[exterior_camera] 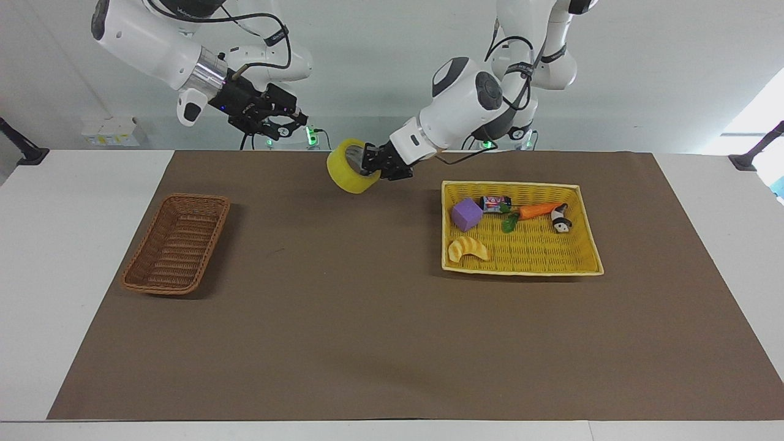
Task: Move tape to another basket
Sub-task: 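Grasp the tape with the right gripper while the left gripper releases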
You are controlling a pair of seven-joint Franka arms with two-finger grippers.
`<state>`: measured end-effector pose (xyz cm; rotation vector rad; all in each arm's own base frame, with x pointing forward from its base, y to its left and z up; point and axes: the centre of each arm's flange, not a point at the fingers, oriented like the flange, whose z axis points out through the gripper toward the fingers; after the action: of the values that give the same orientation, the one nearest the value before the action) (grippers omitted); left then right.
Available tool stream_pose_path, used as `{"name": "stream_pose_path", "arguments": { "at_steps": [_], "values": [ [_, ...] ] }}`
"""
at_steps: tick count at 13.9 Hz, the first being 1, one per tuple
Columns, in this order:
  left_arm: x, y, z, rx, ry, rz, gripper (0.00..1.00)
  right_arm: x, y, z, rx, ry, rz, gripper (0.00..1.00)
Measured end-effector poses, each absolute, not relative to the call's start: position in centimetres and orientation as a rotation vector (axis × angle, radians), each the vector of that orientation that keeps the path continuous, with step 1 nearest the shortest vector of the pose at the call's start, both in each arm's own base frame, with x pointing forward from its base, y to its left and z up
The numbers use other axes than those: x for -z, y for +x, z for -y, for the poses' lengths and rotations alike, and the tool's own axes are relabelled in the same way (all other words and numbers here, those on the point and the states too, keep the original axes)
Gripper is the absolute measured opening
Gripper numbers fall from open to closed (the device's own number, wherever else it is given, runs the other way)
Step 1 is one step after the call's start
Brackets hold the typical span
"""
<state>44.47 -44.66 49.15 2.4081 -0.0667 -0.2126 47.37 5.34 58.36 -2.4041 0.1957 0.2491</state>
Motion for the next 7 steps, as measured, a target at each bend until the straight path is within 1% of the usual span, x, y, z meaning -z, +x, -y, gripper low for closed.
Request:
{"name": "stream_pose_path", "arguments": {
  "at_steps": [3, 7],
  "values": [
    [-49.9, 42.1, 47.2, 0.223, 2.353, 0.082, 0.23, -57.9, 47.3, -6.5, -0.243, -2.399, -0.182, 1.0],
    [-50.7, 41.3, 48.2, 0.203, 2.301, 0.053, 0.23, -57.9, 47.2, -6.3, -0.221, -2.398, -0.138, 1.0]
  ]
}}
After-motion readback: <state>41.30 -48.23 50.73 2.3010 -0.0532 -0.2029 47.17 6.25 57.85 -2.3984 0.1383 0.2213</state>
